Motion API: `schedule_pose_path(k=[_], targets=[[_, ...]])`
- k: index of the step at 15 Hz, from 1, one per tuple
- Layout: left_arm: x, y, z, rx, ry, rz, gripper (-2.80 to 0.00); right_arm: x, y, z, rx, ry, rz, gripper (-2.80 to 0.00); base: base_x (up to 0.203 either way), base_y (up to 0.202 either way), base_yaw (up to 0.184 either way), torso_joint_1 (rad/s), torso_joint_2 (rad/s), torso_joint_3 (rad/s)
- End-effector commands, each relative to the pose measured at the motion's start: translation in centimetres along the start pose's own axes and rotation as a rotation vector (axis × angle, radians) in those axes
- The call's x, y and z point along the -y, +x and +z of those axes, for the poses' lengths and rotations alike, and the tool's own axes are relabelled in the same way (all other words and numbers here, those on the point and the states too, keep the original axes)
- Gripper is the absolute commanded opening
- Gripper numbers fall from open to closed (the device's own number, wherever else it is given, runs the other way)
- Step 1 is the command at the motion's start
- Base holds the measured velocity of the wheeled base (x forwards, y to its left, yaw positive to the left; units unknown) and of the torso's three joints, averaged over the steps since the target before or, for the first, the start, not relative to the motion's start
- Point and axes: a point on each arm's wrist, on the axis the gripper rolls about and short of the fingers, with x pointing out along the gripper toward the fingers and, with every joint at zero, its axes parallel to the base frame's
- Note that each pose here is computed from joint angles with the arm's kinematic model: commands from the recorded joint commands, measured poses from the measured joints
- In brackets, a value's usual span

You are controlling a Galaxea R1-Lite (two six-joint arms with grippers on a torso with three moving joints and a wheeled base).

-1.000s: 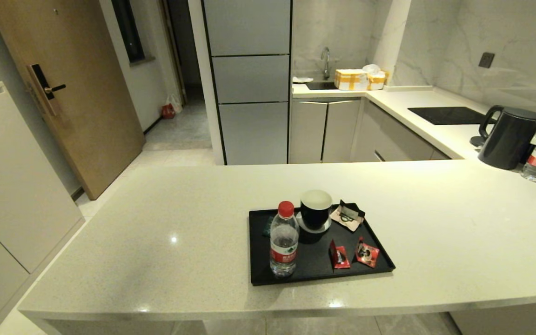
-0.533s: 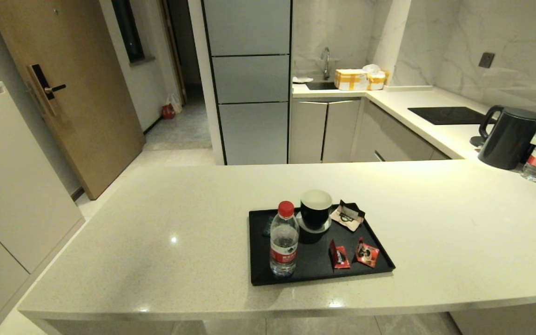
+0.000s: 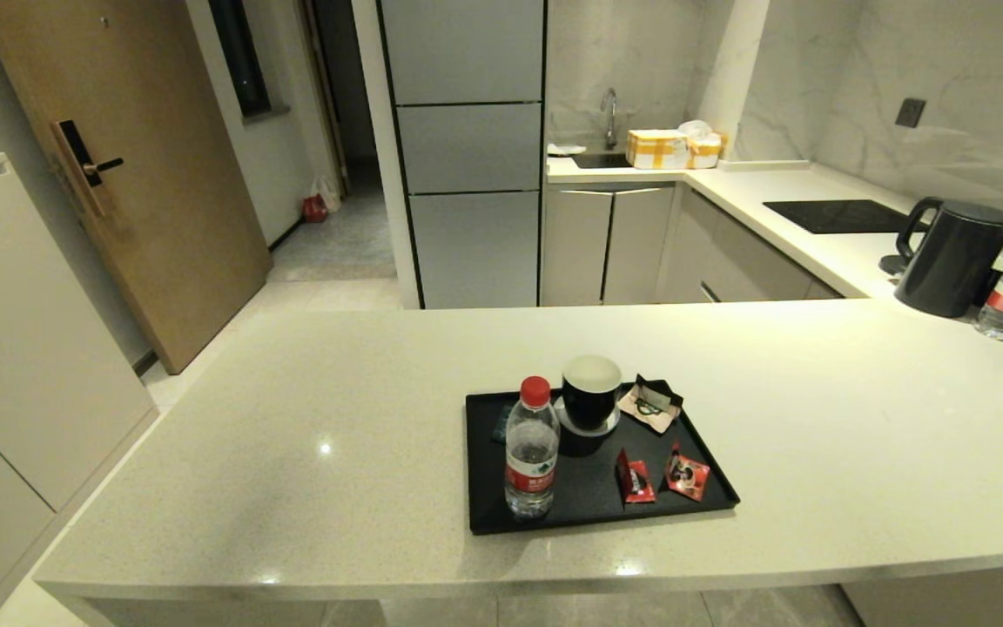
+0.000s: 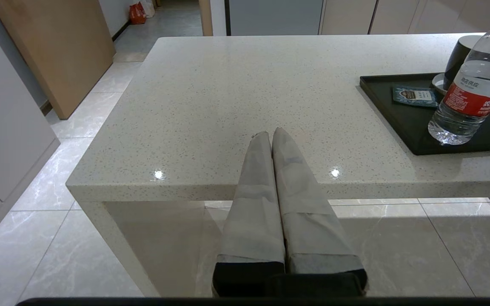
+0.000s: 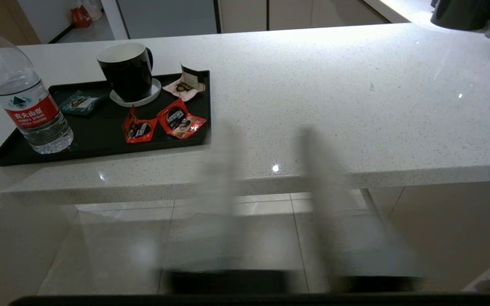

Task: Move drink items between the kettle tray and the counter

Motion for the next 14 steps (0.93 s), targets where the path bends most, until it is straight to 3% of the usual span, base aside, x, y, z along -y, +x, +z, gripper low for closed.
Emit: schedule_pose_path(k=[1,14], targets=[[0.00,0.00,0.00,0.000,0.000,0.001,-2.80,0.00,0.02,-0.05,-0.003,0.000,0.000,-2.80,0.000,0.000,0.000,0.000,0.00,0.000],[0.00,0.00,0.00,0.000,0.000,0.001,-2.80,0.00,0.02,-0.04,-0.003,0.000,0.001,-2.80,0.000,0.000,0.000,0.000,0.00,0.000]])
